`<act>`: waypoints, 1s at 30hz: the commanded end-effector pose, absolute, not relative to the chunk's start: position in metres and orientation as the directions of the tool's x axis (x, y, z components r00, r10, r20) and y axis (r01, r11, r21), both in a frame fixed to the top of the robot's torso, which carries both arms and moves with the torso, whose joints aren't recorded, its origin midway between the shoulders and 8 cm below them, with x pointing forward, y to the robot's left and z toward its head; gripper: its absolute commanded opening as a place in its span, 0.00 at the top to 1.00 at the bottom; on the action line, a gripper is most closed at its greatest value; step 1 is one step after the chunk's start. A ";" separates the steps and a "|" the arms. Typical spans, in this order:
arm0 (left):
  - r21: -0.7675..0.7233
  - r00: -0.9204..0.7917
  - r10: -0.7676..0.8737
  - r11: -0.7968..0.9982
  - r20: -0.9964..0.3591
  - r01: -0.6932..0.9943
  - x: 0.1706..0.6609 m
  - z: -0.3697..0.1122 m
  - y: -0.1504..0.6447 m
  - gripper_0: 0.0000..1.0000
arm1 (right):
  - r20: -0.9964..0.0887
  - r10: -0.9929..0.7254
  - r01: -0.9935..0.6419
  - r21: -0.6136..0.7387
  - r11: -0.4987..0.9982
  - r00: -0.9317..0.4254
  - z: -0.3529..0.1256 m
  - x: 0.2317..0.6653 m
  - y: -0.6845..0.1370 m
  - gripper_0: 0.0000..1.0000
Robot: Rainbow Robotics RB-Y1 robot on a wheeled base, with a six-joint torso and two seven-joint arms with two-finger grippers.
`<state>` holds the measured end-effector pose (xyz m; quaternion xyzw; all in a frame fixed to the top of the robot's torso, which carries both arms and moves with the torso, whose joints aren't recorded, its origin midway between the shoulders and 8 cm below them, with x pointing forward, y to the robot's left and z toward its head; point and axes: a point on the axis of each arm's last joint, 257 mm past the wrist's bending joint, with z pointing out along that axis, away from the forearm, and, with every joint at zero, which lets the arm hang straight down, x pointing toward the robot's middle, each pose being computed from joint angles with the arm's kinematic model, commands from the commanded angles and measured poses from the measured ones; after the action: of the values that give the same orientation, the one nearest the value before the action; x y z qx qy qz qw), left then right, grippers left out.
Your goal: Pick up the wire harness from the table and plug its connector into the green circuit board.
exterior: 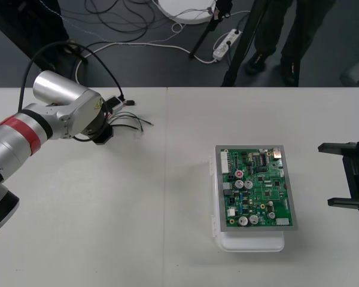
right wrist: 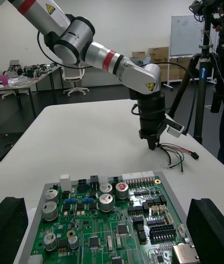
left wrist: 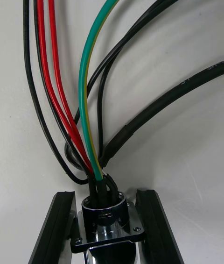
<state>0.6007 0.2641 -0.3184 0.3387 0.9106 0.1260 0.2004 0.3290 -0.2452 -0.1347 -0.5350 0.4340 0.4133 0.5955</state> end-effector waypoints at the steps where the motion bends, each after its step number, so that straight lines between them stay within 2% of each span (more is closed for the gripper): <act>1: 0.365 -0.666 0.650 0.758 -0.366 0.541 0.623 -0.293 0.236 1.00 | -0.951 0.052 -0.952 -0.305 0.035 0.306 -0.121 0.324 -0.235 0.00; 21: 0.285 -0.562 0.645 0.750 -0.518 0.597 0.643 -0.263 0.199 1.00 | -0.949 0.028 -0.949 -0.314 -0.005 0.313 -0.129 0.314 -0.234 0.00; 30: 0.248 -0.497 0.645 0.722 -0.581 0.646 0.635 -0.247 0.160 1.00 | -0.951 0.025 -0.951 -0.309 0.001 0.309 -0.129 0.316 -0.236 0.00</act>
<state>0.6173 0.1991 -0.2922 0.3537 0.8940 0.0272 0.2737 0.3140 -0.2351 -0.1416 -0.5557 0.4220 0.4259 0.5759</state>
